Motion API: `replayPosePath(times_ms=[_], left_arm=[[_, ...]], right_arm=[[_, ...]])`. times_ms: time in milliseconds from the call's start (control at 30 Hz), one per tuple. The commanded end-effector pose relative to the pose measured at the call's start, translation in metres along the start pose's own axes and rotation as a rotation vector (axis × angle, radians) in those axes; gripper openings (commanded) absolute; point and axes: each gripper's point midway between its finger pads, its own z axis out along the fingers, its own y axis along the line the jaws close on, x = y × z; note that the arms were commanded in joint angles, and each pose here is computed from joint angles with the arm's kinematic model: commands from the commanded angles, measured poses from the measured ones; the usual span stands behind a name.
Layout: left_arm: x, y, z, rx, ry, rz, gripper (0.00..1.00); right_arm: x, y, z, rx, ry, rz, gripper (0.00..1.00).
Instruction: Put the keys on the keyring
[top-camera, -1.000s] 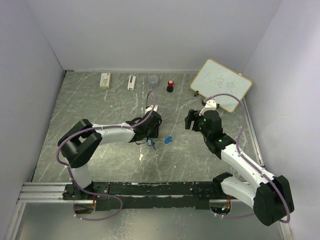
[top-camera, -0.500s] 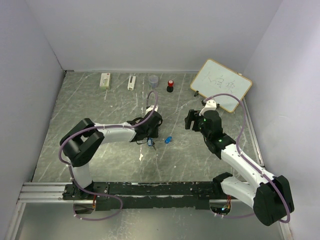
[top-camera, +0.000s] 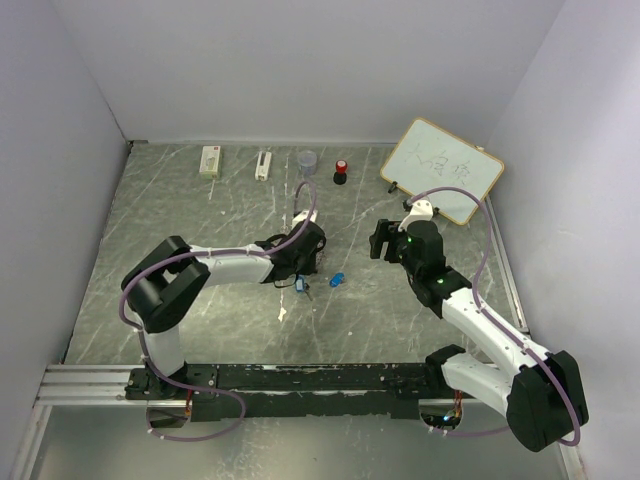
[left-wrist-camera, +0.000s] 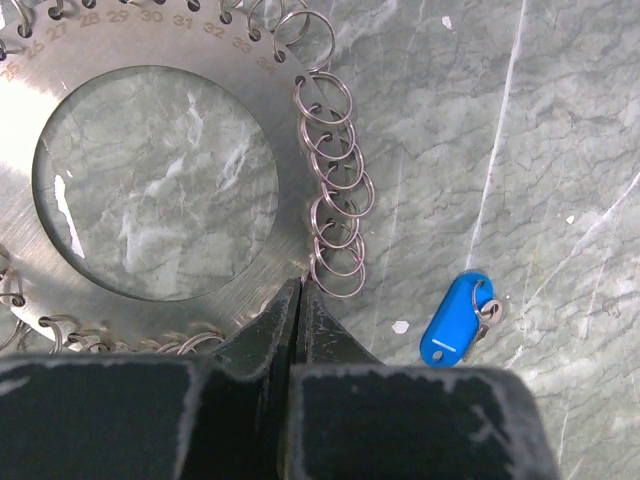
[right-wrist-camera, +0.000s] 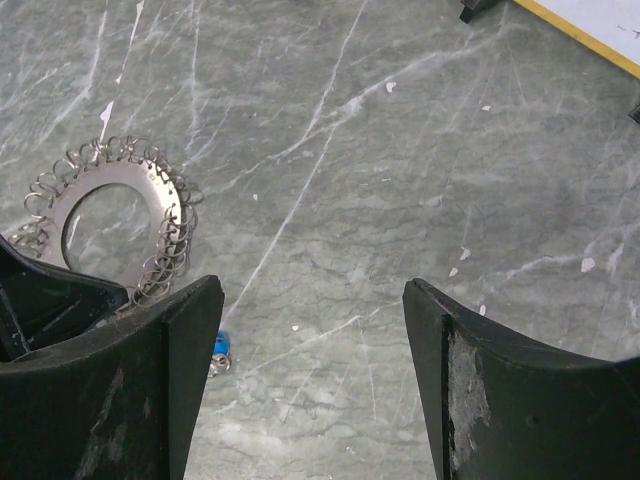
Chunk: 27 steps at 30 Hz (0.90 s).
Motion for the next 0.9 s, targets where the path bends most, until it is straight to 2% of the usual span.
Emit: replayPosePath(times_ms=[0, 267, 533, 867], left_arm=[[-0.020, -0.008, -0.011, 0.019, -0.060, -0.010, 0.07], [-0.055, -0.013, -0.049, 0.126, -0.158, -0.084, 0.07], [-0.086, 0.006, -0.093, 0.229, -0.285, -0.211, 0.07], [-0.092, 0.032, -0.110, 0.412, -0.297, -0.410, 0.07]], right_arm=[[0.000, 0.003, 0.000, -0.009, 0.004, -0.006, 0.73], [0.000, 0.006, 0.001, -0.026, 0.013, -0.011, 0.73], [-0.001, 0.022, 0.002, -0.113, 0.012, -0.015, 0.72], [-0.003, 0.036, 0.004, -0.175, 0.016, -0.020, 0.72]])
